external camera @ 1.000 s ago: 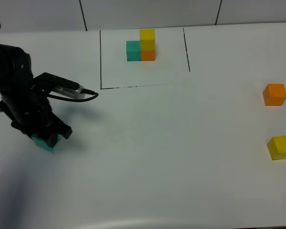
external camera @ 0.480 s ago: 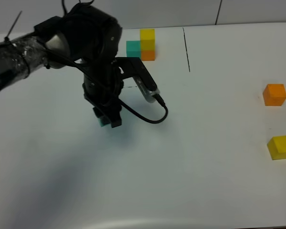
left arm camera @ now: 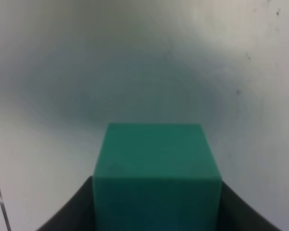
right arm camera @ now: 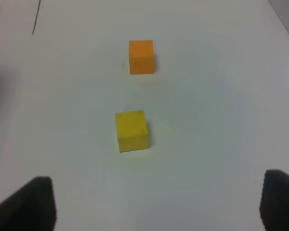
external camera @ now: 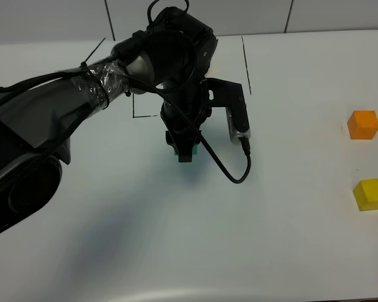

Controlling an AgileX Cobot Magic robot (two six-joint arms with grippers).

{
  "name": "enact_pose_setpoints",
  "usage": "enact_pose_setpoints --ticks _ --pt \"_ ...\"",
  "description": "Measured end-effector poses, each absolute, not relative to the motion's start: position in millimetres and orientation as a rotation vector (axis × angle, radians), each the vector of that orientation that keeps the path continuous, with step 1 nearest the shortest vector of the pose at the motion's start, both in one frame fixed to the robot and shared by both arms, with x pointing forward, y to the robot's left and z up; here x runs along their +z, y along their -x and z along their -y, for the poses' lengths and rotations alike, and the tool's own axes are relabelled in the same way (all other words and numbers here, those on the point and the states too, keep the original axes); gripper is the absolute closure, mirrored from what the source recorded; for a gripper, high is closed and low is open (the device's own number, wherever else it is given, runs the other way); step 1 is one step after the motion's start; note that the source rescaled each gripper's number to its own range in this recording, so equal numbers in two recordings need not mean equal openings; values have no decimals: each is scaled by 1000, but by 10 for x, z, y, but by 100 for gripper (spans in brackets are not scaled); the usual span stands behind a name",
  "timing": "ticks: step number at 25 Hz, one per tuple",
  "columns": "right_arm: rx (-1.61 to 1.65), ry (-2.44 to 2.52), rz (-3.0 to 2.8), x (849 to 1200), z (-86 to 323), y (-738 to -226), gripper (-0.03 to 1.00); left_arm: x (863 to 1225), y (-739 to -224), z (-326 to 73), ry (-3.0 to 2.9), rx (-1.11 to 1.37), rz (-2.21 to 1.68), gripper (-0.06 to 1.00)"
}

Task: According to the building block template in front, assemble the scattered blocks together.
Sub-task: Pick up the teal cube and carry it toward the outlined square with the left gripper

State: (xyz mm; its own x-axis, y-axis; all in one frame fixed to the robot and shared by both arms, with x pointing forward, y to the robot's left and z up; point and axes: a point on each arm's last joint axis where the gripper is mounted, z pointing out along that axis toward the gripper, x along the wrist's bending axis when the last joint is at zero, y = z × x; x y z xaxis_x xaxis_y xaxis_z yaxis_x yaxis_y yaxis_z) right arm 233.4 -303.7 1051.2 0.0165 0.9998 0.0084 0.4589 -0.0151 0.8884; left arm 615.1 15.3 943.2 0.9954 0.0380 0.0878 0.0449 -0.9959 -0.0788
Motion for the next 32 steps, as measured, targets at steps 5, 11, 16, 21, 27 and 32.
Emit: enact_pose_setpoints --ticks 5,11,16,21,27,32 --pt "943 -1568 -1534 10512 3037 -2334 24 9317 -6167 -130 3051 -101 15 94" --pt "943 -1568 -1534 10512 3037 -2334 24 9181 -6193 -81 3080 -96 22 94" --pt "943 -1568 -1534 10512 3037 -2334 24 9048 -6198 -40 3103 -71 32 94" --pt "943 -1568 -1534 10512 3037 -2334 24 9005 -6205 -34 3104 -72 31 94" --pt "943 -1568 -1534 10512 3037 -2334 24 8995 -6212 -28 3109 -82 31 94" --pt "943 -1568 -1534 10512 3037 -2334 24 8995 -6217 -27 3110 -89 26 86"
